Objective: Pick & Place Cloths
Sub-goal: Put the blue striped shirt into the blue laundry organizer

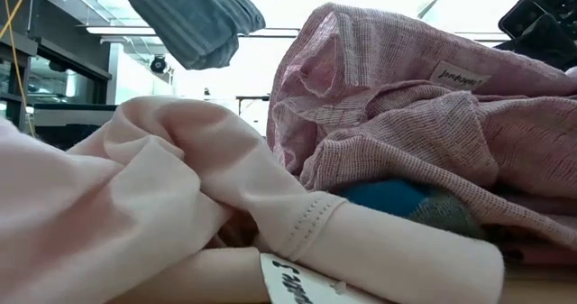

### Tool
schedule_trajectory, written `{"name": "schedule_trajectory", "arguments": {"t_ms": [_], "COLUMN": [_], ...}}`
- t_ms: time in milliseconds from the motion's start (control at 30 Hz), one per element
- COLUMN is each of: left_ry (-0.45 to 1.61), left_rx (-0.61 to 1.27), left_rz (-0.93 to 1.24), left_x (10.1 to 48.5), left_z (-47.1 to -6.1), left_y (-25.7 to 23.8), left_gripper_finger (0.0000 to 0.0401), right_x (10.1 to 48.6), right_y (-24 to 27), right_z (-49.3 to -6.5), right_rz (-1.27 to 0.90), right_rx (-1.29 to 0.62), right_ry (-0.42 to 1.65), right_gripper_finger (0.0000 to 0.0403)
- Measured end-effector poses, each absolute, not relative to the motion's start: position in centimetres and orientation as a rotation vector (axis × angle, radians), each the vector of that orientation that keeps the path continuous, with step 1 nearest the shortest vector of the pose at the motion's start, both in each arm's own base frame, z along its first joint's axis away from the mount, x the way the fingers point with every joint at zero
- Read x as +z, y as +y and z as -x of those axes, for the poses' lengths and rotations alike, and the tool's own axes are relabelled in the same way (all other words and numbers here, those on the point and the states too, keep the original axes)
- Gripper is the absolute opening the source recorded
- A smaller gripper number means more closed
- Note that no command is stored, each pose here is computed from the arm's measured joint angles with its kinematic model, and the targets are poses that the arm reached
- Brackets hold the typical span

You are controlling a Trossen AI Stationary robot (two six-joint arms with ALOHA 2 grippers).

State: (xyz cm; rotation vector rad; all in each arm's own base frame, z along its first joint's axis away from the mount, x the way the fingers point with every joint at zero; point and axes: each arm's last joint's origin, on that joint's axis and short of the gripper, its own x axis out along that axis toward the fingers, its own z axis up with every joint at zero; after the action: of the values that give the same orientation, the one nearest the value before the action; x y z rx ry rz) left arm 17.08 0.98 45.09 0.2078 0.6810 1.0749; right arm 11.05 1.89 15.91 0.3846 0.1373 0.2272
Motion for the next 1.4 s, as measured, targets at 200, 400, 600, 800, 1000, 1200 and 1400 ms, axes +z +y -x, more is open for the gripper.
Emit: {"name": "schedule_trajectory", "arguments": {"t_ms": [200,400,600,800,1000,1200,1400], "left_ry": [0.736,0.849,0.907,0.880,0.868,0.845,0.831], "left_rx": [1.154,1.162,1.053,0.902,0.861,0.762,0.708], "left_rz": [-0.029,0.146,0.303,0.468,0.622,0.824,0.957], "left_x": [45.1,44.8,44.6,44.3,43.0,38.7,33.1], "left_z": [-15.8,-14.7,-13.8,-13.0,-11.2,-9.4,-8.4], "left_y": [4.0,7.1,9.9,13.0,16.0,18.6,20.3], "left_gripper_finger": [0.0018,0.0018,0.0018,0.0018,0.0018,0.0018,0.0018], "right_x": [15.9,15.9,15.9,15.9,15.9,15.9,15.9], "right_y": [1.9,1.9,1.9,1.9,1.9,1.9,1.9], "right_z": [-11.0,-11.0,-11.0,-11.0,-11.0,-11.0,-11.0], "right_rz": [-0.384,-0.384,-0.384,-0.384,-0.385,-0.385,-0.384], "right_rx": [0.227,0.226,0.227,0.226,0.226,0.225,0.226], "right_ry": [0.138,0.137,0.137,0.137,0.137,0.137,0.137], "right_gripper_finger": [0.0003,0.0003,0.0003,0.0003,0.0003,0.0003,0.0003]}}
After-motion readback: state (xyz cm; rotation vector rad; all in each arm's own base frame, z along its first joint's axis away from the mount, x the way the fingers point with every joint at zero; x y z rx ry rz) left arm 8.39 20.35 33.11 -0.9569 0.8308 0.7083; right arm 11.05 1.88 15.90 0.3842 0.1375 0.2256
